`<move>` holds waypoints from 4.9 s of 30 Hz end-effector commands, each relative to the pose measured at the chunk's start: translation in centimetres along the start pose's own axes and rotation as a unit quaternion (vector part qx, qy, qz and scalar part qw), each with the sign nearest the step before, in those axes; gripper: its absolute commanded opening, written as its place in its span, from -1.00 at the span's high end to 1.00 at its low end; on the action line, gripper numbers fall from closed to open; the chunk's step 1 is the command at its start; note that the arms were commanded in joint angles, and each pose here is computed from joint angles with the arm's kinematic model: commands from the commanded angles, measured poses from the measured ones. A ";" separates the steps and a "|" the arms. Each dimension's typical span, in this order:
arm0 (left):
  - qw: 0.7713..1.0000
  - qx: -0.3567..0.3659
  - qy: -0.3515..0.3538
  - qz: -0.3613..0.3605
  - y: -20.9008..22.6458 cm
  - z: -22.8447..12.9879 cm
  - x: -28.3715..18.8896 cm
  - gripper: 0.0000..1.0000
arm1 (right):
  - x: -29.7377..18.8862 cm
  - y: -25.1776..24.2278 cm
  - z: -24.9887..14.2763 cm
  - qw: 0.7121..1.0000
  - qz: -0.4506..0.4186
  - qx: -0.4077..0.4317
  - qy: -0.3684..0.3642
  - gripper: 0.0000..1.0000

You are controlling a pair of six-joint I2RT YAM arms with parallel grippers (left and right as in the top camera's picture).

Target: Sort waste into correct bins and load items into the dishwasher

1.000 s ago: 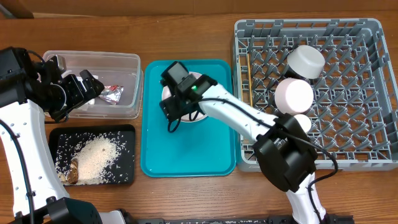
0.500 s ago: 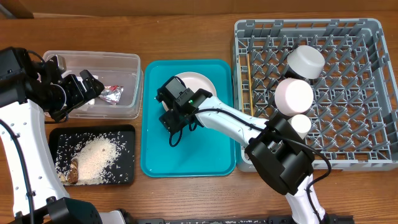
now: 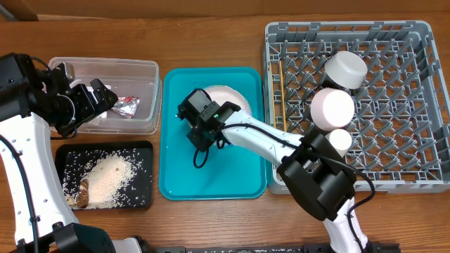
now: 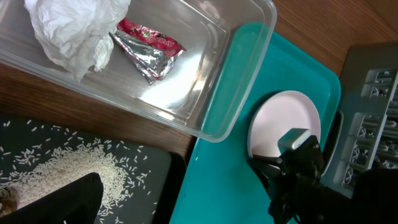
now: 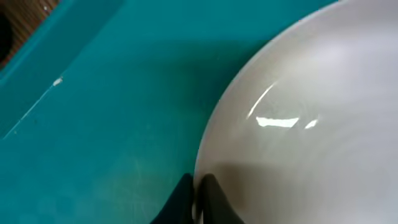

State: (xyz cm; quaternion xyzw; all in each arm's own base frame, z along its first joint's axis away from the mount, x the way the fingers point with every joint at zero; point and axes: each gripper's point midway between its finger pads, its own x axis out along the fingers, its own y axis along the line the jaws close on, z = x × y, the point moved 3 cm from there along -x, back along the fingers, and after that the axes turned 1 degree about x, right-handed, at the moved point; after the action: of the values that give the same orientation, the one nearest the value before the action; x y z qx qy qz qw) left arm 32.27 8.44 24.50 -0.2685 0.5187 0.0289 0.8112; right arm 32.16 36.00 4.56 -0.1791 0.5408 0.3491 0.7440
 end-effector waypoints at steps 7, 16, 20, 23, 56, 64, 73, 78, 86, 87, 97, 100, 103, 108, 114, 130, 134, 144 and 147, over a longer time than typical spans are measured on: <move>1.000 -0.001 -0.011 0.001 -0.3 0.4 -0.6 -1.00 | -6.7 2.4 3.9 0.995 0.082 -0.001 -0.049 0.92; 1.000 -0.001 -0.011 0.001 -0.3 0.4 -0.6 -1.00 | -26.5 0.1 6.3 0.969 0.119 0.054 -0.207 0.92; 1.000 -0.001 -0.011 0.001 -0.3 0.4 -0.6 -1.00 | -32.9 -5.5 3.7 0.948 0.091 0.176 -0.249 0.92; 1.000 -0.001 -0.011 0.001 -0.3 0.4 -0.6 -1.00 | -35.5 -10.0 0.8 0.927 0.109 0.255 -0.252 0.92; 1.000 -0.001 -0.011 0.001 -0.3 0.4 -0.6 -1.00 | -27.3 -21.7 -7.3 0.863 0.188 0.389 -0.262 0.92; 1.000 -0.001 -0.011 0.001 -0.3 0.4 -0.6 -1.00 | -26.7 -22.9 -8.0 0.867 0.139 0.406 -0.253 -0.30; 1.000 -0.001 -0.011 0.001 -0.3 0.4 -0.6 -1.00 | -25.7 -24.4 -9.9 0.868 0.064 0.441 -0.220 -1.00; 1.000 -0.001 -0.011 0.001 -0.3 0.4 -0.6 -1.00 | -27.1 -23.8 -8.8 0.868 0.085 0.427 -0.237 -1.00; 1.000 -0.001 -0.011 0.001 -0.3 0.4 -0.6 -1.00 | -34.0 -22.5 -8.5 0.868 0.011 0.403 -0.291 -1.00; 1.000 -0.001 -0.011 0.001 -0.3 0.4 -0.6 -1.00 | -34.7 -22.0 -8.6 0.867 0.009 0.399 -0.298 -1.00; 1.000 -0.001 -0.011 0.001 -0.3 0.4 -0.6 -1.00 | -35.3 -21.1 -9.1 0.867 0.010 0.400 -0.296 -1.00; 1.000 -0.001 -0.011 0.001 -0.3 0.4 -0.6 -1.00 | -35.3 -21.1 -9.1 0.867 0.010 0.400 -0.296 -1.00; 1.000 -0.001 -0.011 0.001 -0.3 0.4 -0.6 -1.00 | -35.3 -21.1 -9.1 0.867 0.010 0.400 -0.296 -1.00; 1.000 -0.001 -0.011 0.001 -0.3 0.4 -0.6 -1.00 | -35.3 -21.1 -9.1 0.867 0.010 0.400 -0.296 -1.00; 1.000 -0.001 -0.011 0.001 -0.3 0.4 -0.6 -1.00 | -35.9 -21.1 -9.5 0.865 -0.011 0.401 -0.300 -1.00; 1.000 -0.001 -0.011 0.001 -0.3 0.4 -0.6 -1.00 | -51.5 -9.7 -15.2 0.791 -0.161 0.284 -0.518 -1.00; 1.000 -0.001 -0.011 0.001 -0.3 0.4 -0.6 -1.00 | -54.0 -6.1 -17.9 0.751 -0.190 0.245 -0.583 -1.00; 1.000 -0.001 -0.011 0.001 -0.3 0.4 -0.6 -1.00 | -50.1 -4.0 -21.9 0.688 -0.198 0.181 -0.674 -1.00; 1.000 -0.001 -0.011 0.001 -0.3 0.4 -0.6 -1.00 | -47.5 -5.2 -21.8 0.681 -0.195 0.176 -0.684 -1.00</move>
State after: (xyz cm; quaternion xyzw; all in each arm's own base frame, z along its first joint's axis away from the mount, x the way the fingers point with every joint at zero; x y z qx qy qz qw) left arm 32.26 8.44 24.48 -0.2684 0.5191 0.0292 0.8110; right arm 11.34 2.99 43.53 0.1353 -0.1218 0.1275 0.9750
